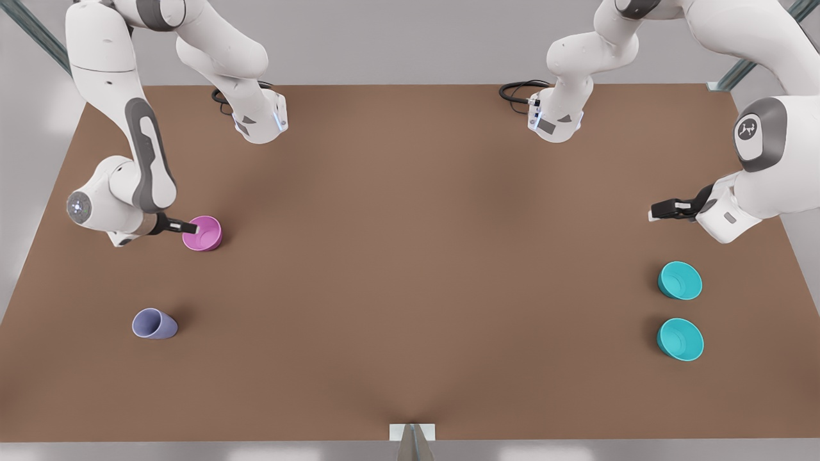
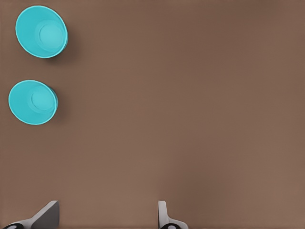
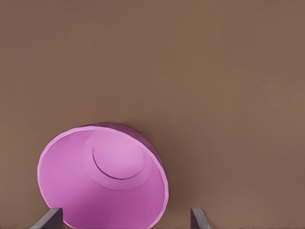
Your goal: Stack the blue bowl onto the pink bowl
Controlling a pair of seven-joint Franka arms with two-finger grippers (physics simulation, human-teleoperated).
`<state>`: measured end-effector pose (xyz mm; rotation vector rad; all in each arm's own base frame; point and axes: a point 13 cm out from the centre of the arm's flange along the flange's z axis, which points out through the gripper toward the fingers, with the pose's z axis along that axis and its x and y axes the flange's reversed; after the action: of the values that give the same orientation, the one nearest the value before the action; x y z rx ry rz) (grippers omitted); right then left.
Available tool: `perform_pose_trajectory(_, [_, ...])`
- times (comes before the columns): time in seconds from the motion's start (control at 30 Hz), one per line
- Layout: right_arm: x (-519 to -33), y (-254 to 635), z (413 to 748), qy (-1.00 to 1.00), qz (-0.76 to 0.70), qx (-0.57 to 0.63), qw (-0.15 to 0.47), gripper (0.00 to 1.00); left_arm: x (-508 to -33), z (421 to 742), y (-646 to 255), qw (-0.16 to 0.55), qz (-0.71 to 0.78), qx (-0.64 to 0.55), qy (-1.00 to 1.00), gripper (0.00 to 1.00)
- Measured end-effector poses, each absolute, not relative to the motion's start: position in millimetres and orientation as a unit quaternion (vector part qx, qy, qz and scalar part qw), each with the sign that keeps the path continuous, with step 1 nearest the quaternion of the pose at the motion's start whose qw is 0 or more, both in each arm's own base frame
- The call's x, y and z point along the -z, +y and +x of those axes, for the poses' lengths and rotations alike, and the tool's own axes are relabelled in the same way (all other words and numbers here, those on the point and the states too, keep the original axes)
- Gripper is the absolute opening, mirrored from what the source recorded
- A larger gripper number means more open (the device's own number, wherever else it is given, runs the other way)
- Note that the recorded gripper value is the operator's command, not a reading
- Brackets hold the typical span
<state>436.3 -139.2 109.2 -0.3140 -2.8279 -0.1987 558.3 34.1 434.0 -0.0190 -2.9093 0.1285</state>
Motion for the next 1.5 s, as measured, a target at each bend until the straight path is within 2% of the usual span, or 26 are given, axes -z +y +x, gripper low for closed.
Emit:
perform_pose_trajectory(0.33, [-57.8,-145.5,420.6,-0.973,-0.136,0.084,0.169,1.00,-433.3,561.3,35.5,0.109,-0.006,-0.043,-0.993,1.00])
perform_pose_trajectory(0.37, [-56.2,-145.3,420.7,-0.972,-0.137,0.084,0.168,0.96,-433.3,561.4,35.5,0.109,-0.006,-0.043,-0.993,1.00])
perform_pose_trajectory(0.4, [-55.4,-144.9,421.2,-0.972,-0.138,0.085,0.167,0.70,-433.3,561.5,35.5,0.109,-0.006,-0.043,-0.993,1.00])
perform_pose_trajectory(0.43, [-55.5,-144.6,422.1,-0.973,-0.138,0.086,0.166,0.52,-433.3,561.6,35.8,0.109,-0.006,-0.043,-0.993,1.00])
perform_pose_trajectory(0.47, [-55.8,-144.2,423.4,-0.973,-0.138,0.087,0.164,0.40,-433.3,561.7,36.1,0.109,-0.005,-0.043,-0.993,1.00])
perform_pose_trajectory(0.6, [-58.5,-138.5,431.0,-0.974,-0.132,0.097,0.157,0.21,-433.3,561.8,36.9,0.108,-0.005,-0.043,-0.993,1.00])
perform_pose_trajectory(0.73, [-72.3,-137.9,451.0,-0.977,-0.119,0.096,0.148,0.21,-433.7,561.7,39.5,0.107,-0.002,-0.043,-0.993,1.00])
perform_pose_trajectory(0.87, [-129.3,-69.5,520.9,-0.982,-0.071,0.125,0.125,0.21,-433.4,561.8,39.9,0.107,-0.002,-0.043,-0.993,1.00])
perform_pose_trajectory(0.93, [-168.4,19.4,556.0,-0.981,-0.026,0.157,0.115,0.21,-433.3,561.9,39.9,0.107,-0.002,-0.043,-0.993,1.00])
perform_pose_trajectory(1.07, [-217.4,283.9,607.0,-0.964,0.068,0.238,0.098,0.21,-430.7,562.5,43.0,0.107,0.000,-0.044,-0.993,1.00])
perform_pose_trajectory(1.13, [-217.0,377.1,607.6,-0.958,0.078,0.260,0.096,0.21,-429.2,562.8,48.0,0.107,0.004,-0.044,-0.993,1.00])
perform_pose_trajectory(1.27, [-172.9,486.5,587.8,-0.959,0.045,0.263,0.099,0.21,-421.3,559.5,50.6,0.114,0.006,-0.045,-0.992,1.00])
perform_pose_trajectory(1.4, [-128.0,549.4,574.2,-0.964,-0.014,0.256,0.076,0.21,-410.3,560.3,53.6,0.121,0.009,-0.047,-0.991,1.00])
perform_pose_trajectory(1.5, [-107.8,564.5,587.8,-0.962,-0.071,0.260,0.050,0.21,-399.2,563.9,48.2,0.127,0.003,-0.049,-0.991,1.00])
